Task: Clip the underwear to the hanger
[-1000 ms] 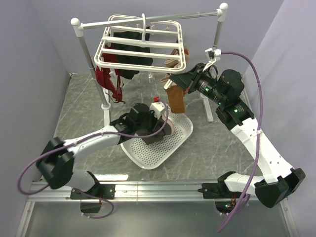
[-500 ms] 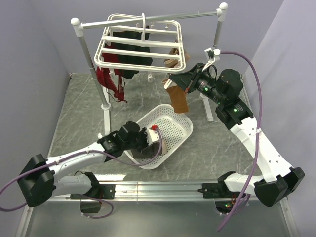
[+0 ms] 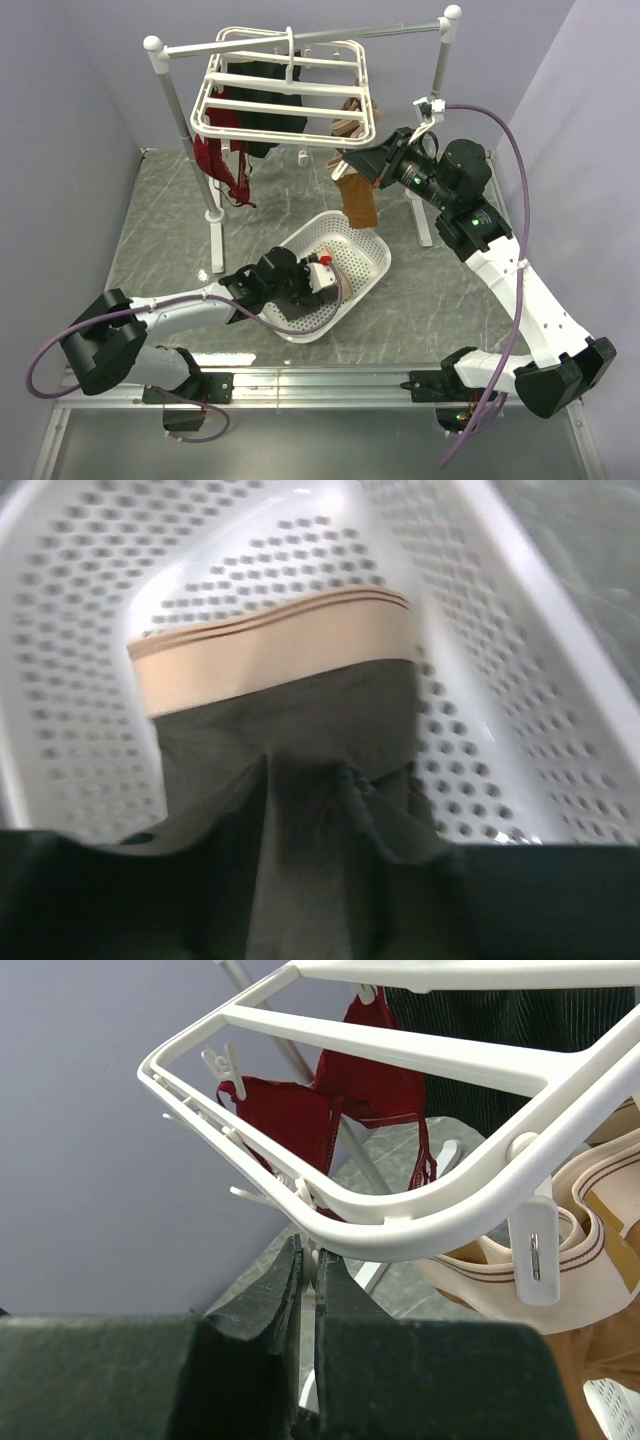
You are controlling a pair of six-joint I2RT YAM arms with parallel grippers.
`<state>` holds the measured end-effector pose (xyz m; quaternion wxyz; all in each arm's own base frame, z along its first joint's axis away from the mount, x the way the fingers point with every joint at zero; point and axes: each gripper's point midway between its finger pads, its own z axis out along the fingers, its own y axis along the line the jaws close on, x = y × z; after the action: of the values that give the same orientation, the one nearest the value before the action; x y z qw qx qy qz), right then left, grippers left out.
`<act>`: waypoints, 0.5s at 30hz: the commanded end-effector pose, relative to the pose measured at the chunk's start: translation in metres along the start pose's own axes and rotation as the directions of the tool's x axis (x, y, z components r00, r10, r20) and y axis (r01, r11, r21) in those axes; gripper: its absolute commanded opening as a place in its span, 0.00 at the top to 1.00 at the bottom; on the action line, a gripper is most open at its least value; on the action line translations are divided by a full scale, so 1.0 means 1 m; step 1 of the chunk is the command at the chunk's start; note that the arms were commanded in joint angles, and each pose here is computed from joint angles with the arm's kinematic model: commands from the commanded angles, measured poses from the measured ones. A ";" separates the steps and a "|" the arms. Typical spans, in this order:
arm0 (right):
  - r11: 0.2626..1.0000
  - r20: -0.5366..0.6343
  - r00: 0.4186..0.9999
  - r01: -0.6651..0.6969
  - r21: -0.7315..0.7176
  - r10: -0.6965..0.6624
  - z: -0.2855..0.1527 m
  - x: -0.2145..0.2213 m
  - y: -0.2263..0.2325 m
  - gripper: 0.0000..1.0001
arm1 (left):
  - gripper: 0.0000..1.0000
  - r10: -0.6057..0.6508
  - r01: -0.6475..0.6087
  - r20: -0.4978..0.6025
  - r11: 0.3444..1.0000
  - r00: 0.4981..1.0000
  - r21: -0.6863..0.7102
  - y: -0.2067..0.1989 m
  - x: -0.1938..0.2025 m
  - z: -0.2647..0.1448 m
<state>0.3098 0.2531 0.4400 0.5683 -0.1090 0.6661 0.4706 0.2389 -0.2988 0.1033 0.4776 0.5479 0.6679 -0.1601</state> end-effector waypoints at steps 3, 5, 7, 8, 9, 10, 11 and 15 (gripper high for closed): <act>0.999 0.024 0.999 0.028 -0.021 -0.027 -0.001 -0.014 0.008 1.00 | 0.45 0.001 -0.013 0.068 0.984 0.998 0.178 -0.032 -0.017 -0.012; 0.999 0.022 0.999 0.024 -0.021 -0.024 -0.001 -0.013 0.008 1.00 | 0.42 -0.069 0.062 0.037 0.985 0.997 0.162 -0.026 -0.018 -0.010; 1.000 0.023 1.000 0.022 -0.022 -0.021 -0.001 -0.013 0.008 1.00 | 0.41 -0.145 0.139 0.041 0.983 0.989 0.120 -0.003 -0.032 -0.006; 0.999 0.025 0.999 0.021 -0.024 -0.021 -0.001 -0.013 0.009 1.00 | 0.39 -0.222 0.218 0.032 0.971 0.974 0.094 0.014 -0.035 -0.002; 1.000 0.023 1.000 0.019 -0.022 -0.018 0.000 -0.013 0.008 1.00 | 0.38 -0.255 0.252 0.024 0.964 0.967 0.087 0.020 -0.036 0.001; 1.000 0.023 1.000 0.019 -0.022 -0.018 0.000 -0.013 0.008 1.00 | 0.38 -0.283 0.281 0.012 0.957 0.959 0.074 0.027 -0.035 0.004; 1.000 0.024 1.000 0.019 -0.023 -0.019 0.000 -0.013 0.008 1.00 | 0.37 -0.324 0.323 -0.007 0.944 0.946 0.069 0.033 -0.036 0.013; 1.000 0.025 1.000 0.019 -0.022 -0.019 -0.001 -0.014 0.008 1.00 | 0.37 -0.385 0.390 -0.084 0.920 0.919 0.044 0.049 -0.015 0.031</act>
<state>0.3099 0.2532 0.4399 0.5683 -0.1090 0.6661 0.4706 0.2938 -0.3113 0.1280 0.4342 0.4480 0.7461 -0.2326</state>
